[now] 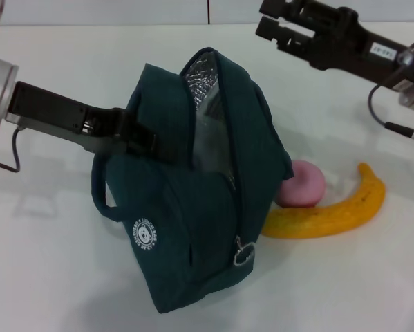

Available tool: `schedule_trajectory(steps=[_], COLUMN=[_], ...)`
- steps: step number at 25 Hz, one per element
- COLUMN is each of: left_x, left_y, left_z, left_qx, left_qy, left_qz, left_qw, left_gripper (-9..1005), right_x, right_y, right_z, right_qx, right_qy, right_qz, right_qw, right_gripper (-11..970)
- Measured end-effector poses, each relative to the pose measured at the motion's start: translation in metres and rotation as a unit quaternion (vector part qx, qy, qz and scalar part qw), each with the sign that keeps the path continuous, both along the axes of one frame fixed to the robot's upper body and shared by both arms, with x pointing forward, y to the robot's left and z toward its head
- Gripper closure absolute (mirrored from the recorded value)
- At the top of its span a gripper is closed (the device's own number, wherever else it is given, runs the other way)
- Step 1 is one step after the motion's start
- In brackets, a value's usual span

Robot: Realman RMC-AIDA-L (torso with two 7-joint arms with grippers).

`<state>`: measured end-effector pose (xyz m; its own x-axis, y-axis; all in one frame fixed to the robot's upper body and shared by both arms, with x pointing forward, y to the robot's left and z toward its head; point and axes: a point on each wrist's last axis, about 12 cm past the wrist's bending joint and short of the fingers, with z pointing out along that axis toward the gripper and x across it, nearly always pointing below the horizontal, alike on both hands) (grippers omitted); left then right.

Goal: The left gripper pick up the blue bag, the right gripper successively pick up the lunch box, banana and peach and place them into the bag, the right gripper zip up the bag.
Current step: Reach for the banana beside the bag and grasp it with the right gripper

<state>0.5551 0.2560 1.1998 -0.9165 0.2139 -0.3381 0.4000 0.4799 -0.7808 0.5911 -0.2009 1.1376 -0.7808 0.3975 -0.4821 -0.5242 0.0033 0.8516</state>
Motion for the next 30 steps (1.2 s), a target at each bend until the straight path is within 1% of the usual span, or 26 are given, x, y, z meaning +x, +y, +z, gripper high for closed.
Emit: schedule_trajectory(steps=[2,4,9,11,14,17,19,21,25,30], left_x=[-0.001,-0.001,-0.002,-0.002,-0.003,-0.003,-0.003,-0.004,-0.004,-0.003], left_y=[0.001,0.002,0.006,0.008,0.009,0.009,0.010,0.010,0.009,0.009], left_z=[-0.001,-0.002,-0.004,-0.004,-0.004,-0.005,-0.005,-0.005,-0.005,-0.005], left_qx=[0.001,0.003,0.001,-0.002,-0.005,-0.006,-0.007,-0.007,-0.007,-0.007], left_qy=[0.000,0.000,0.000,-0.003,-0.005,-0.005,-0.004,-0.005,-0.005,-0.006], left_qz=[0.001,0.002,0.009,0.014,0.016,0.017,0.017,0.017,0.017,0.017], left_qw=[1.000,1.000,1.000,1.000,1.000,1.000,1.000,1.000,1.000,1.000], left_gripper=[957,957,957,957,957,957,957,957,956,957], right_x=[0.000,-0.003,-0.019,-0.023,-0.028,-0.029,-0.027,-0.025,-0.024,-0.024], right_y=[-0.007,-0.020,-0.050,-0.060,-0.075,-0.086,-0.088,-0.088,-0.076,-0.060], right_z=[0.006,0.009,0.007,0.004,-0.002,-0.009,-0.014,-0.022,-0.037,-0.046], right_qx=[-0.013,-0.037,-0.093,-0.129,-0.164,-0.208,-0.242,-0.291,-0.352,-0.383], right_qy=[-0.033,-0.077,-0.167,-0.186,-0.203,-0.217,-0.217,-0.213,-0.208,-0.211], right_qz=[-0.002,-0.011,-0.033,-0.031,-0.041,-0.048,-0.045,-0.036,-0.003,0.030], right_qw=[0.999,0.996,0.981,0.974,0.965,0.953,0.945,0.932,0.913,0.899], right_gripper=[446,390,246,184,91,92,92,95,99,101])
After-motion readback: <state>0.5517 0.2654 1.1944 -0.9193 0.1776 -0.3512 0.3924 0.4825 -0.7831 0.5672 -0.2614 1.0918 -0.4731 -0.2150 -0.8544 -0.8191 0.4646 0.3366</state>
